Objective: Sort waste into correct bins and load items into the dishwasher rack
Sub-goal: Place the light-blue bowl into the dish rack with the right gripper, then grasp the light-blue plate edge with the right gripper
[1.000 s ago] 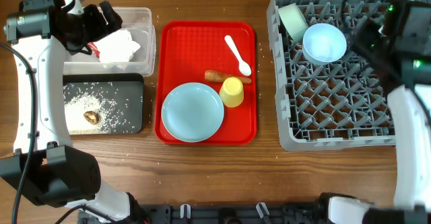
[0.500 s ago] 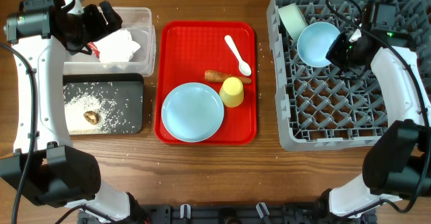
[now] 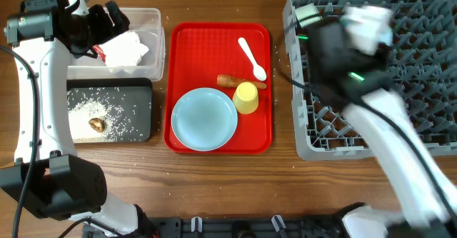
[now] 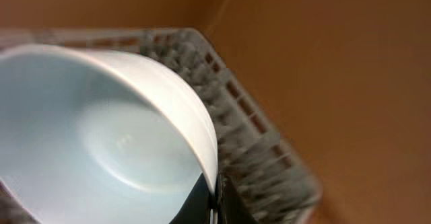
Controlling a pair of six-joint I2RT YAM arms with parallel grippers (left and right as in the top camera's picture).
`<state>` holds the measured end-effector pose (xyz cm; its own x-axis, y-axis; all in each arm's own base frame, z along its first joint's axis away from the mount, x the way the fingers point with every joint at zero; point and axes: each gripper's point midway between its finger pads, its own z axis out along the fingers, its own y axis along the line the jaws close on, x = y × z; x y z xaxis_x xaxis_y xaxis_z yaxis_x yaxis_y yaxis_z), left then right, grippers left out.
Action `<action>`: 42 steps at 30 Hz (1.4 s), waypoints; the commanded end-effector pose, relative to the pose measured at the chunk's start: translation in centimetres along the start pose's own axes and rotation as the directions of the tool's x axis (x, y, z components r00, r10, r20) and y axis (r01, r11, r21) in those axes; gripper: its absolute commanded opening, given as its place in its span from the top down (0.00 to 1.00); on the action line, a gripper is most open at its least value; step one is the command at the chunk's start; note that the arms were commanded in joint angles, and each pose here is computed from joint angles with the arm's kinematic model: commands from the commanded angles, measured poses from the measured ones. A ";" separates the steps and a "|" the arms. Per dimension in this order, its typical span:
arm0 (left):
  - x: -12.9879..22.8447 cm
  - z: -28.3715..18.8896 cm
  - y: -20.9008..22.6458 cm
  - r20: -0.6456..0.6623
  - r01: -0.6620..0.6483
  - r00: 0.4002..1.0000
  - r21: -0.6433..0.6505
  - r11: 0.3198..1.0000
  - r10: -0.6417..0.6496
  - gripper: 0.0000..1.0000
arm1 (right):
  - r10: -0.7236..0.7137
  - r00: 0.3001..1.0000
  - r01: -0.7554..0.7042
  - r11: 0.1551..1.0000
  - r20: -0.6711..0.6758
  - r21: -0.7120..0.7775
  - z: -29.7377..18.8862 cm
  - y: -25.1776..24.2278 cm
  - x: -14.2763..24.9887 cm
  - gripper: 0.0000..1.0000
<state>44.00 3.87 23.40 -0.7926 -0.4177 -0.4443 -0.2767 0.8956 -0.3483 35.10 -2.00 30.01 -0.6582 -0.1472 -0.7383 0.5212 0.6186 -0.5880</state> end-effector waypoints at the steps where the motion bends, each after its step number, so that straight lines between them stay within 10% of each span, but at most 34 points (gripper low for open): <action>1: -0.2 -0.1 0.1 0.003 0.014 1.000 0.009 1.000 -0.014 0.00 | -0.402 0.915 0.395 0.877 -0.034 0.272 2.1 3.1 0.6 0.96; 19: -0.2 -0.1 0.1 0.003 0.014 1.000 0.009 1.000 -0.014 0.00 | -0.527 0.840 0.523 0.850 -0.126 -0.069 4.3 12.7 6.8 0.95; 21: -0.2 -0.1 0.1 0.003 0.014 1.000 0.009 1.000 -0.014 0.00 | -0.530 0.838 0.524 0.848 -0.128 -0.081 4.2 12.8 7.0 0.76; 29: -0.2 -0.1 0.1 0.003 0.014 1.000 0.009 1.000 -0.014 0.00 | -0.527 0.845 0.500 0.839 -0.089 -0.214 1.9 15.6 7.5 0.55; 33: -0.2 -0.1 0.1 0.003 0.014 1.000 0.009 1.000 -0.014 0.00 | -0.426 0.904 0.400 0.871 -0.031 -0.286 -0.8 16.2 4.3 0.00; 35: -0.2 -0.1 0.1 0.003 0.014 1.000 0.009 1.000 -0.014 0.00 | -0.369 0.929 0.332 0.862 -0.024 -0.384 -2.1 16.8 2.9 0.00; 39: -0.2 -0.1 0.1 0.003 0.014 1.000 0.009 1.000 -0.014 0.00 | -0.309 0.950 0.193 0.693 -0.045 -0.694 -6.9 19.4 1.9 0.00; 42: -0.2 -0.1 0.1 0.003 0.014 1.000 0.009 1.000 -0.014 0.00 | -0.272 0.961 0.062 0.393 -0.052 -0.917 -12.9 22.5 1.2 0.00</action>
<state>44.00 3.87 23.40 -0.7926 -0.4177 -0.4443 -0.2767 0.8956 -0.3483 40.56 15.15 18.72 -0.8103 -0.3107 -0.4969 -0.1553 0.9314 -0.3291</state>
